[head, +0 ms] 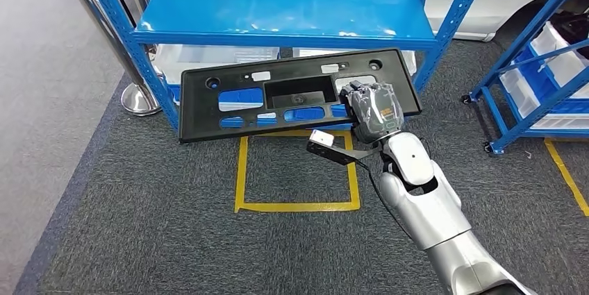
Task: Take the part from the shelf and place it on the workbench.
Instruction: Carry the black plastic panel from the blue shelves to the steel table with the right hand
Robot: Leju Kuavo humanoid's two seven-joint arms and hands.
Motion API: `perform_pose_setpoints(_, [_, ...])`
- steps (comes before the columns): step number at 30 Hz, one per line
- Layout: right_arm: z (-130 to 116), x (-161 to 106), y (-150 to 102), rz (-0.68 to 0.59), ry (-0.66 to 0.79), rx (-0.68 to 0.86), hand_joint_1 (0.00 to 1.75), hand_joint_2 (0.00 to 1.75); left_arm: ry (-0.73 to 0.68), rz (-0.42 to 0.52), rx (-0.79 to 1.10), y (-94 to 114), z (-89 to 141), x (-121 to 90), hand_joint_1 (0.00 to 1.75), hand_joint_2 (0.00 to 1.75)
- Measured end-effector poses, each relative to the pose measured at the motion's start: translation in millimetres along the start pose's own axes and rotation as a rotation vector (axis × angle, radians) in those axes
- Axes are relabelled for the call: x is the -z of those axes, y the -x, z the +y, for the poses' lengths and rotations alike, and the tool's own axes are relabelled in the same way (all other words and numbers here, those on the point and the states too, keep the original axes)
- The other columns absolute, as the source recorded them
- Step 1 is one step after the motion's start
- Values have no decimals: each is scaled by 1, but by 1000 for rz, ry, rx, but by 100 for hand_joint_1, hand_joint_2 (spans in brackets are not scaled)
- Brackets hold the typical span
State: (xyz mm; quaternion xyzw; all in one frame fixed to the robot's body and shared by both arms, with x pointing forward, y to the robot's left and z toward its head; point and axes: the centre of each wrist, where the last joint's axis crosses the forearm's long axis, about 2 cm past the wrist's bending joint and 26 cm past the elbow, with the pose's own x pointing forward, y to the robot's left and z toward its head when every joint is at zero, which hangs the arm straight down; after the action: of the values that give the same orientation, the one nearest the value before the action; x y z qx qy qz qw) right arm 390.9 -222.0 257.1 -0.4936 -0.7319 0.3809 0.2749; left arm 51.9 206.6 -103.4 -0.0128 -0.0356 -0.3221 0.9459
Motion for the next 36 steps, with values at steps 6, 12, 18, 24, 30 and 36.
perform_pose_setpoints(6, [-4, 4, 1, 0, 5, 1, 175, 175, -2, 7, 0, 3, 1, 0, 0, 175])
perform_pose_setpoints(12, [-3, 3, 1, 0, 3, 1, 175, 175, -4, 9, 1, 5, 2, 1, 0, 175])
perform_pose_setpoints(18, [-4, 4, 2, -1, 7, -1, 175, 175, -4, 2, 1, 2, 2, 0, 0, 175])
perform_pose_setpoints(24, [-3, 2, 5, 5, -4, 0, 175, 175, -6, 4, -1, 1, 2, 0, 0, 175])
perform_pose_setpoints(30, [-4, 4, 5, 6, -3, 10, 175, 175, -5, 5, -6, 1, 2, 0, 0, 175])
perform_pose_setpoints(36, [-3, 5, 6, 11, -10, 21, 175, 175, -5, 11, -16, 3, 2, 0, 0, 175])
